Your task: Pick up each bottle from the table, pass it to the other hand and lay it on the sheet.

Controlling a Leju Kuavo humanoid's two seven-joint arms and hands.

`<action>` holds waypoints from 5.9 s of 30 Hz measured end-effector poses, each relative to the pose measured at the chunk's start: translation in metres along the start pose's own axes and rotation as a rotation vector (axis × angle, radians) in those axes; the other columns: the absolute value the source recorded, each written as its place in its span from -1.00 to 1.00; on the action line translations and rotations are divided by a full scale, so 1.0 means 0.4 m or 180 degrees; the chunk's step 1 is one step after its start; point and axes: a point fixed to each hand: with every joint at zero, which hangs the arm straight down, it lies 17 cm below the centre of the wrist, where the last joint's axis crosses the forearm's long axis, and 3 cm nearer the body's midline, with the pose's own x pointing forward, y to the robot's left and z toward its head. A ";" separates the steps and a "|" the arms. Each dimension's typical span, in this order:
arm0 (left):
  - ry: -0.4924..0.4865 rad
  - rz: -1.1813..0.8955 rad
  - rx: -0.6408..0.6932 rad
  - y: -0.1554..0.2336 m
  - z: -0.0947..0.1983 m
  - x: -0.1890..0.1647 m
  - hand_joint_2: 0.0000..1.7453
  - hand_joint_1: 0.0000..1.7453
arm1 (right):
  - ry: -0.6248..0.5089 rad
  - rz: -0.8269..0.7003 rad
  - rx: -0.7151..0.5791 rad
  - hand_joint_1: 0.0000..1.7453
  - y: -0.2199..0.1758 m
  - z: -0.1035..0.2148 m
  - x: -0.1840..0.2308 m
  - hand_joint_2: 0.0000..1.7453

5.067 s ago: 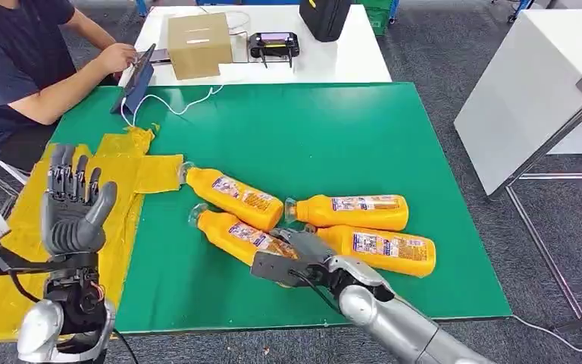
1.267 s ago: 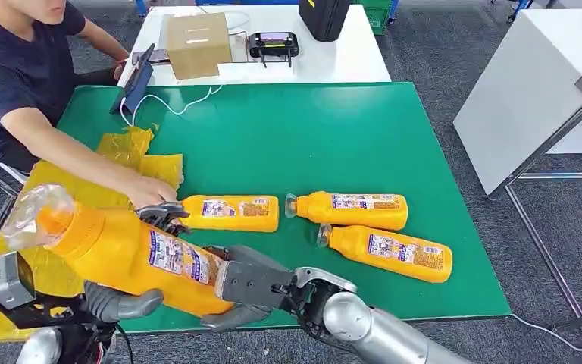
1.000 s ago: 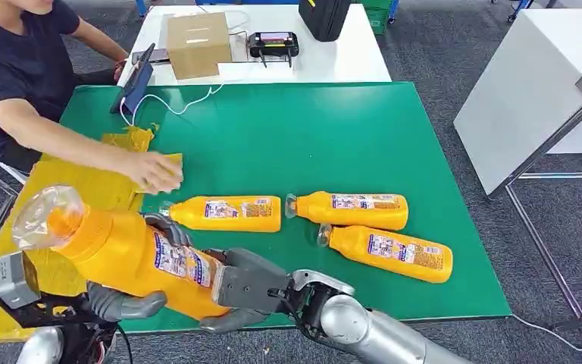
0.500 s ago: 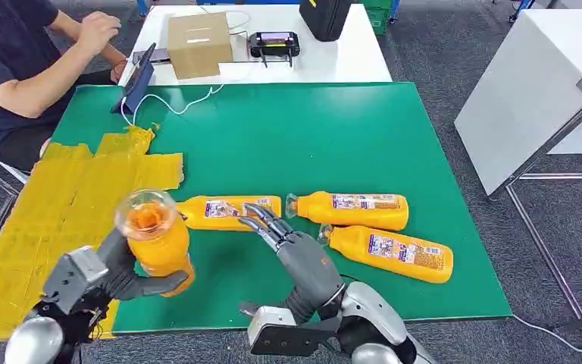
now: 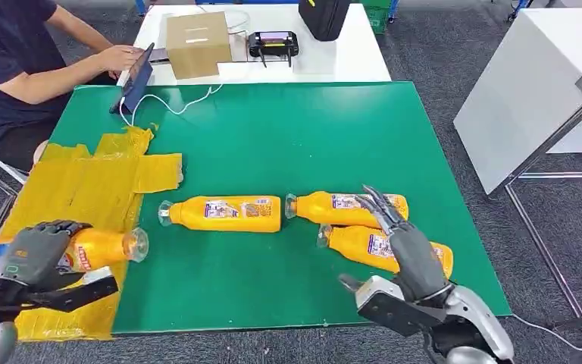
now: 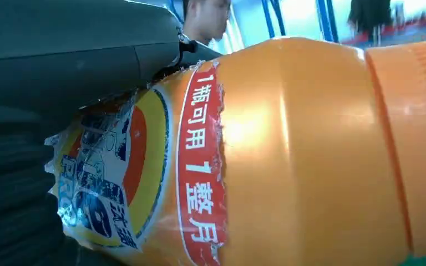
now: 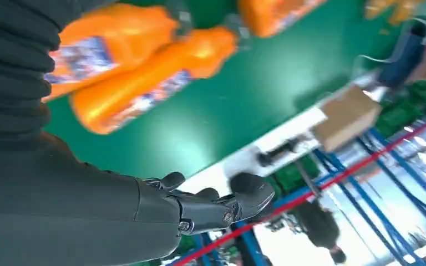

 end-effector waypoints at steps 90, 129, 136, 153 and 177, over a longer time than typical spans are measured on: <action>-0.1053 0.3620 0.0505 0.194 0.048 0.383 -1.00 -1.00 | 0.1790 0.1402 0.0523 -1.00 -0.048 0.200 -0.484 1.00; -0.1293 0.3636 0.0647 0.288 -0.011 0.406 -1.00 -1.00 | 0.2162 0.1387 0.0798 -1.00 0.008 0.189 -0.617 1.00; -0.1359 0.3673 0.0653 0.295 -0.014 0.418 -1.00 -1.00 | 0.2068 0.1359 0.0837 -1.00 0.041 0.158 -0.601 1.00; -0.1572 0.3759 0.0647 0.351 -0.056 0.456 -1.00 -1.00 | 0.1815 0.1377 0.1334 1.00 0.141 0.125 -0.586 1.00; -0.1907 0.3900 0.0501 0.399 -0.144 0.532 -1.00 -1.00 | 0.1580 0.2150 0.2502 -1.00 0.191 0.344 -0.682 1.00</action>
